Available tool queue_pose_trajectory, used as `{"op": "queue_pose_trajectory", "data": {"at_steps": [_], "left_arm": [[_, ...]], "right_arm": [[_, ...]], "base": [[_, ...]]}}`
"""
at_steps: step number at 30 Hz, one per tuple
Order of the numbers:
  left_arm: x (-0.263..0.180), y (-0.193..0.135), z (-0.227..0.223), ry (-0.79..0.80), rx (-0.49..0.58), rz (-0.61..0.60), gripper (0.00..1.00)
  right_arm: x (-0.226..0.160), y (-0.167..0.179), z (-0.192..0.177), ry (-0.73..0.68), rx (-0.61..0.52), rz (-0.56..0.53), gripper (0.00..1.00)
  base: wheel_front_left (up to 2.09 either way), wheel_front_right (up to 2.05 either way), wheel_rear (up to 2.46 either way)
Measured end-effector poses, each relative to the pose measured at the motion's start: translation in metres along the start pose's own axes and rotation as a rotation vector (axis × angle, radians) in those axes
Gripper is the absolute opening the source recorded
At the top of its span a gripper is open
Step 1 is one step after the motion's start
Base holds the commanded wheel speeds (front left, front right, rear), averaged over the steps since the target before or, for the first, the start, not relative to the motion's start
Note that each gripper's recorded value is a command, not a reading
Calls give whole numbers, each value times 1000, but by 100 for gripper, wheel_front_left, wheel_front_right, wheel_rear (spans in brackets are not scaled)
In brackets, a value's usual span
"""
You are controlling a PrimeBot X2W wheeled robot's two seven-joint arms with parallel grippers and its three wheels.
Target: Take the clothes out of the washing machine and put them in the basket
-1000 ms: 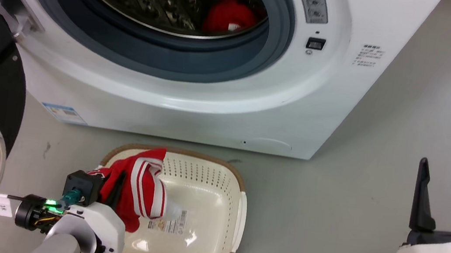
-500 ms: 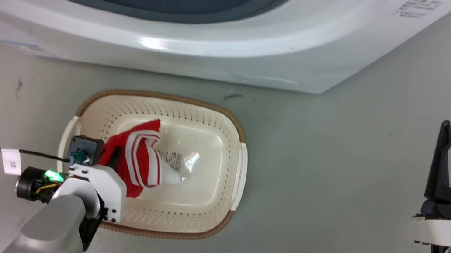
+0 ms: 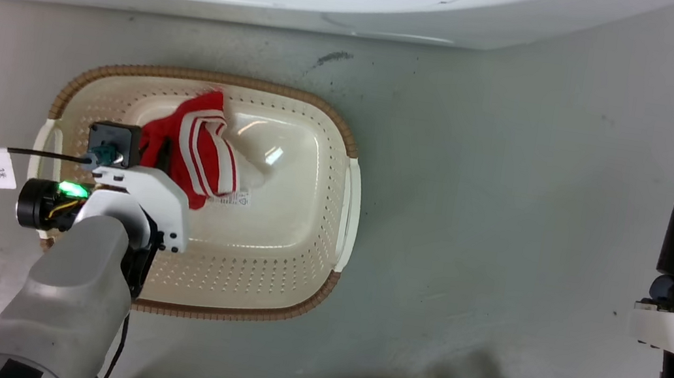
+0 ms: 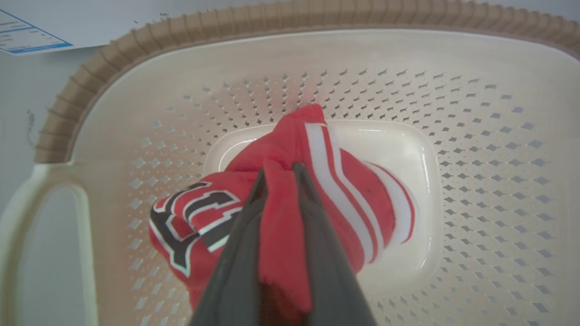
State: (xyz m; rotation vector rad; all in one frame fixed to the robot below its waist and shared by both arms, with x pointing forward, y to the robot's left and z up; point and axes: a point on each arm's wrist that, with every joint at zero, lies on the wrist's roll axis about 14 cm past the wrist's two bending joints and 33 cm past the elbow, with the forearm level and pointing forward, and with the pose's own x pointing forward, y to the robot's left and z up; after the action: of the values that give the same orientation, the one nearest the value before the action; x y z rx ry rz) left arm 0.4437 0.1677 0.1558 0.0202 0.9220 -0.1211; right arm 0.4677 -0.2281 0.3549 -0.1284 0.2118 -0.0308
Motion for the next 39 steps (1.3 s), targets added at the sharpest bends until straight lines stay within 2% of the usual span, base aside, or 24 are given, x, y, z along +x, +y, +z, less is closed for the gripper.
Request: {"op": "queue_pose_trajectory", "data": {"at_steps": [11,12,13,20,24,31,39], "left_arm": [[15,-8,-23,47,-35,9,0],[15,-8,-23,47,-35,9,42],[12,-8,-24,52,-41,14,99],[-7,-4,-15,25,-37,27,100],[-26,-5,-12,4,12,4,100],[-62,-16,13,-104,24,-44,100],[-107,-34,45,-255,89,-112,100]], "right_arm": [[3,0,-17,34,-29,4,100],[3,0,-17,34,-29,4,100],[3,1,-16,31,-30,5,100],[-1,5,2,-3,-12,18,100],[-7,4,16,-27,12,13,100],[-24,-1,46,-82,45,1,100],[-52,-10,72,-128,59,-23,100]], "base": [[0,0,0],[0,0,0],[0,0,0],[0,0,0],[0,0,0],[0,0,0],[0,0,0]]}}
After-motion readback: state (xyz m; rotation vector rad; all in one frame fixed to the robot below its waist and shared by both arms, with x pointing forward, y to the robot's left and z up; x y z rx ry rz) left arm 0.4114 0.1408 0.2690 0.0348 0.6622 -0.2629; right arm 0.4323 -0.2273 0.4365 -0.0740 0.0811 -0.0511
